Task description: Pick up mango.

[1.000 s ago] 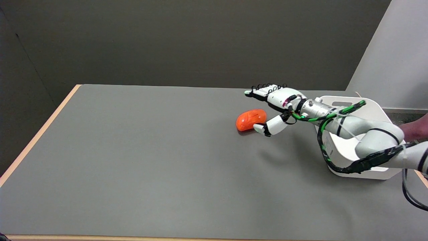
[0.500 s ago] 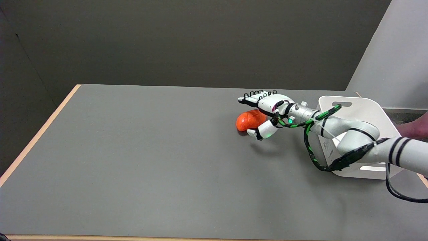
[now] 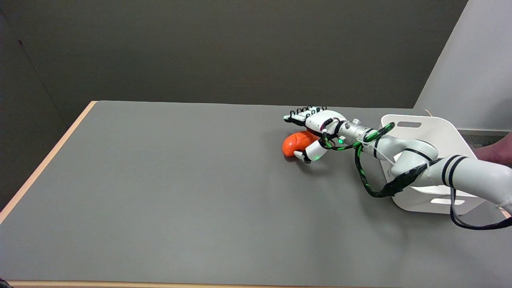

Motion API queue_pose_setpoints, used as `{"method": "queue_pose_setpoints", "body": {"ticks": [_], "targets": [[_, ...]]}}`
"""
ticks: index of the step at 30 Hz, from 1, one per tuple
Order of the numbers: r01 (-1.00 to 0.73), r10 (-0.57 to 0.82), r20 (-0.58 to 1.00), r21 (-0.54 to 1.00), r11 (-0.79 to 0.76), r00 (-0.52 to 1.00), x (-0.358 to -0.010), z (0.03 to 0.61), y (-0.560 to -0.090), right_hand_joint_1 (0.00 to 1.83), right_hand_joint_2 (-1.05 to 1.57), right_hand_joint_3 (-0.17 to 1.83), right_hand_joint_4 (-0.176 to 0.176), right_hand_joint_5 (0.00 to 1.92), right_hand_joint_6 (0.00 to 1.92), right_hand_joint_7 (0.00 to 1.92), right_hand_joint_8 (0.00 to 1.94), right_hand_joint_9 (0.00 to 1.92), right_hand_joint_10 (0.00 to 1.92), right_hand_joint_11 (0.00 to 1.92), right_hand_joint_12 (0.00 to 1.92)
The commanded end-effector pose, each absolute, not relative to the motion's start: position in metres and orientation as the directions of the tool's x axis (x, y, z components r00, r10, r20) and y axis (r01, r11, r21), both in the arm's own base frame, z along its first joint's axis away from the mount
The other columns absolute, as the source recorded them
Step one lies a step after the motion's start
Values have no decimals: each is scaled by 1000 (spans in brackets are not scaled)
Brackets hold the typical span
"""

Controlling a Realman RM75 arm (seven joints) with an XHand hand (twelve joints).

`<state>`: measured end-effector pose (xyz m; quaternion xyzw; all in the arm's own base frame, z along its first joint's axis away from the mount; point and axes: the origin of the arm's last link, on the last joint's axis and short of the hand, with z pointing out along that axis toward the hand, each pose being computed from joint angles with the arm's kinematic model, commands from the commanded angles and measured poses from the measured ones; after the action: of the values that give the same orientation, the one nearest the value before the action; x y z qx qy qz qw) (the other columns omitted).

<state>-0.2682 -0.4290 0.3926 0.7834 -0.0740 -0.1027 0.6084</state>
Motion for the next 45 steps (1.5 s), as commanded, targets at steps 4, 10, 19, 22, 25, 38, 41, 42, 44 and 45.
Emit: {"method": "queue_pose_setpoints", "body": {"ticks": [4, 10, 19, 22, 25, 38, 41, 42, 44, 45], "targets": [[32, -260, -102, 966, -258, 960, -281, 391, -436, 596, 643, 936, 40, 132, 352, 212, 292, 193, 598, 19, 1084], [21, -271, -94, 965, -263, 958, -286, 389, -431, 605, 638, 951, 39, 142, 369, 217, 300, 198, 616, 24, 1100], [11, -275, -88, 962, -272, 958, -289, 386, -426, 650, 673, 946, 28, 199, 435, 311, 404, 291, 747, 114, 1155], [1, -264, -75, 964, -267, 962, -287, 387, -427, 779, 709, 934, 15, 248, 515, 415, 574, 399, 920, 167, 1289], [-5, -255, -63, 966, -258, 965, -284, 388, -427, 897, 805, 875, 0, 291, 1033, 520, 1102, 513, 1265, 132, 1692], [-70, -168, 34, 974, -216, 985, -257, 394, -431, 1111, 1199, 378, -176, 517, 1708, 575, 1752, 768, 1921, -1, 1921], [-133, -84, 118, 971, -198, 989, -231, 398, -429, 1125, 1146, 459, -176, 541, 1695, 599, 1742, 790, 1921, -1, 1921], [-163, -43, 158, 967, -194, 987, -220, 400, -426, 1128, 1137, 473, -176, 545, 1694, 602, 1742, 791, 1921, -1, 1921], [-201, 6, 205, 961, -190, 979, -207, 401, -421, 1127, 1135, 480, -176, 545, 1696, 601, 1746, 796, 1921, -1, 1921], [-222, 35, 232, 957, -185, 972, -199, 403, -418, 1127, 1133, 484, -176, 545, 1695, 602, 1747, 803, 1921, -1, 1921]]}}
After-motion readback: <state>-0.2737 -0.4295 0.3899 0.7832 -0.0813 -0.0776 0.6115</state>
